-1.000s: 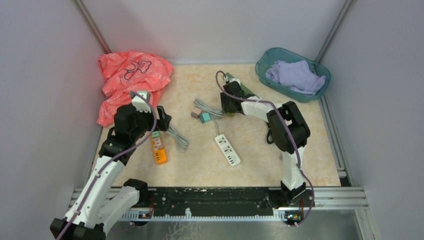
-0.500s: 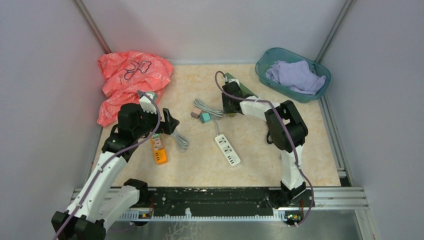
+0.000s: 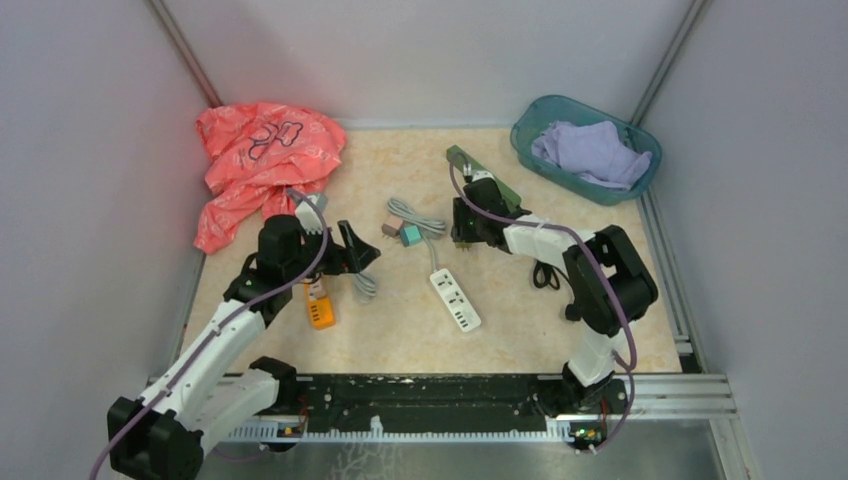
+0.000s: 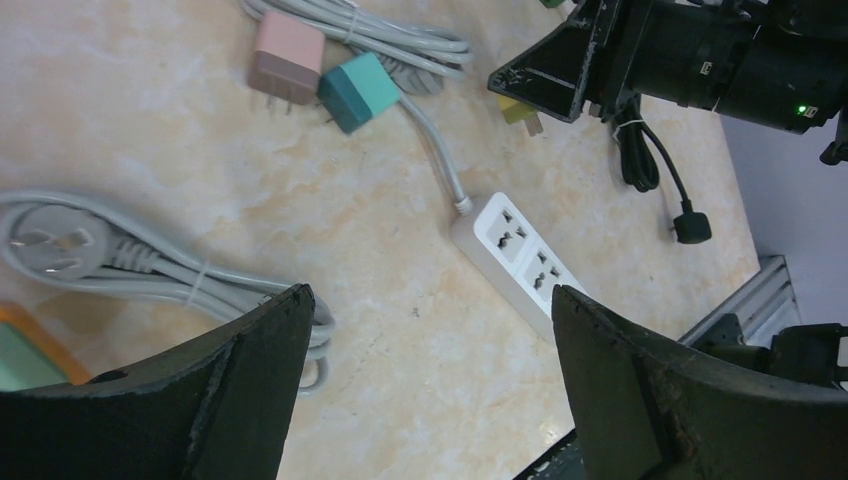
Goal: Insert the plug
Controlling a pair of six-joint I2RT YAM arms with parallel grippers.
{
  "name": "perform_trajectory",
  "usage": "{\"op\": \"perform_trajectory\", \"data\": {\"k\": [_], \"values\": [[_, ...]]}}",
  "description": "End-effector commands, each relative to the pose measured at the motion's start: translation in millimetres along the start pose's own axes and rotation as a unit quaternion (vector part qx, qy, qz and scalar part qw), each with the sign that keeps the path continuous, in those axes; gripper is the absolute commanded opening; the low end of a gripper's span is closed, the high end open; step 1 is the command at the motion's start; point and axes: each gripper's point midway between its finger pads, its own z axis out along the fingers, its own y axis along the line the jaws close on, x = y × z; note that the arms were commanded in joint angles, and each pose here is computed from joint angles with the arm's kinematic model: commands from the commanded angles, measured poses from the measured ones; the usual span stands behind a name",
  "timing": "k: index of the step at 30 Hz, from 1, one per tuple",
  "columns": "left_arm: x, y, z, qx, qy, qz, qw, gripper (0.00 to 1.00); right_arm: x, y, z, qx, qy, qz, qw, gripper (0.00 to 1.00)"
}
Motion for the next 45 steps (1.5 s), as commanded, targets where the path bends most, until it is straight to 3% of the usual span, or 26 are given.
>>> {"op": "perform_trajectory", "data": {"k": [1, 20, 24, 33, 45], "values": [[-4.6, -30.9, 9.1, 0.03, -0.037, -0.021, 0.999, 0.93, -35.6, 26.6, -32.4, -0.06, -0.072, 0.022, 0.995, 0.3], [12.1, -97.8, 67.6, 0.067, -0.084, -0.011, 0.994, 0.92, -56.7, 63.9, -119.7, -0.15, -0.177, 0.089, 0.969, 0.31], [9.3, -108.5, 75.0, 0.084, -0.107, -0.016, 0.991, 0.87, -58.5, 66.2, -135.5, -0.165, -0.198, 0.117, 0.959, 0.31], [15.1, -134.3, 86.4, 0.118, -0.14, -0.002, 0.983, 0.85, -49.4, 62.6, -153.3, -0.178, -0.214, 0.173, 0.945, 0.3], [26.0, -140.0, 98.2, 0.114, -0.159, 0.014, 0.981, 0.77, -46.3, 65.7, -163.0, -0.213, -0.229, 0.239, 0.919, 0.3]]}}
